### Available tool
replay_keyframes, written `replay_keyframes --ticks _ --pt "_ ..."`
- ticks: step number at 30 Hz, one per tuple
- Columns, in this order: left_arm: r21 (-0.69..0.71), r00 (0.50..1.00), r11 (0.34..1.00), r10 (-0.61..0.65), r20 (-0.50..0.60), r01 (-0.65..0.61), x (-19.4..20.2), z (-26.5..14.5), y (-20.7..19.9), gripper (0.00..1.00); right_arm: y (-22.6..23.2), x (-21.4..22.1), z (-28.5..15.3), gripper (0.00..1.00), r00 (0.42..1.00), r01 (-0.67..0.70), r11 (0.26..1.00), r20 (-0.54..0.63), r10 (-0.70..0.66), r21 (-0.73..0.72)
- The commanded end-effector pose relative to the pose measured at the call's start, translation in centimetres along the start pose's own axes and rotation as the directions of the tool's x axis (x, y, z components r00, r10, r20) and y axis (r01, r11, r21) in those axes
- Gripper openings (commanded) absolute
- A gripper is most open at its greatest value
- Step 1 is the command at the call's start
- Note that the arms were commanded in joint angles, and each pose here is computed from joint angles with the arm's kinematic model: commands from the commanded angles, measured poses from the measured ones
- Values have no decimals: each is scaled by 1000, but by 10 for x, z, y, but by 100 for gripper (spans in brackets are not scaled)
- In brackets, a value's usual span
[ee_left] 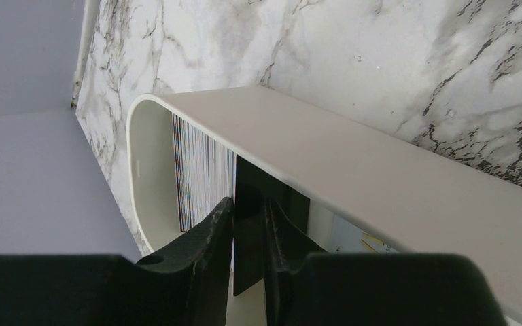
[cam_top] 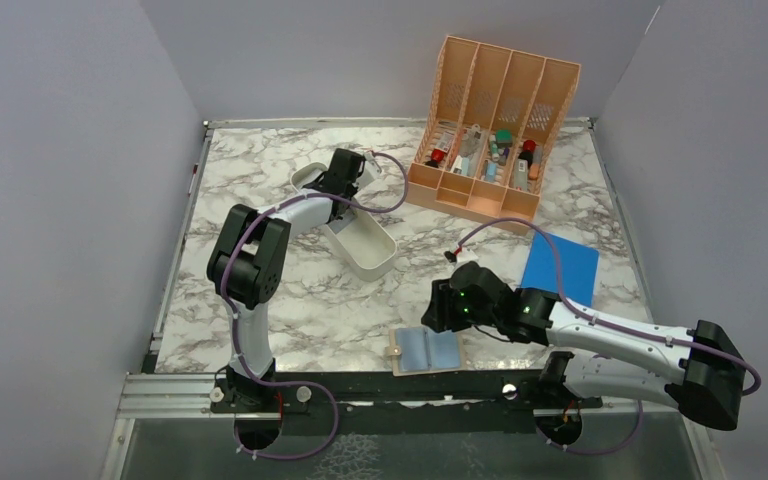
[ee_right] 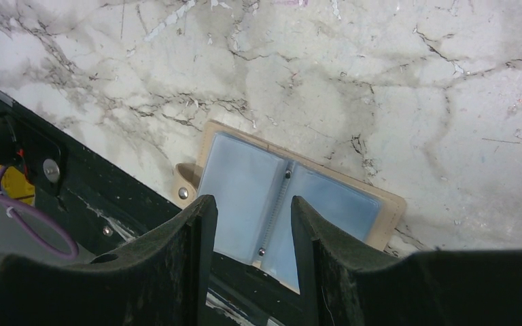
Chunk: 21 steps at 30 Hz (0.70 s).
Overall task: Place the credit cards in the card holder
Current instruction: Pick up the credit card from the storage box.
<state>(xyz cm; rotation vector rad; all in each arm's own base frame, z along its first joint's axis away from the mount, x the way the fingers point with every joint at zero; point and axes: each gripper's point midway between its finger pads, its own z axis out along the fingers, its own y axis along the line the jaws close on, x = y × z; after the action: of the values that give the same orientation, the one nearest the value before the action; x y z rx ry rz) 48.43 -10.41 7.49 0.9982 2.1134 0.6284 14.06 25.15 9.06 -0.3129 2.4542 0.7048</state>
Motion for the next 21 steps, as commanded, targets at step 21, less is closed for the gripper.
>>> replay_keyframes --ticks 21 --pt "16 998 999 -52 39 52 -23 -29 26 4 9 -3 1 50 1000 5 999 9 -4 -39"
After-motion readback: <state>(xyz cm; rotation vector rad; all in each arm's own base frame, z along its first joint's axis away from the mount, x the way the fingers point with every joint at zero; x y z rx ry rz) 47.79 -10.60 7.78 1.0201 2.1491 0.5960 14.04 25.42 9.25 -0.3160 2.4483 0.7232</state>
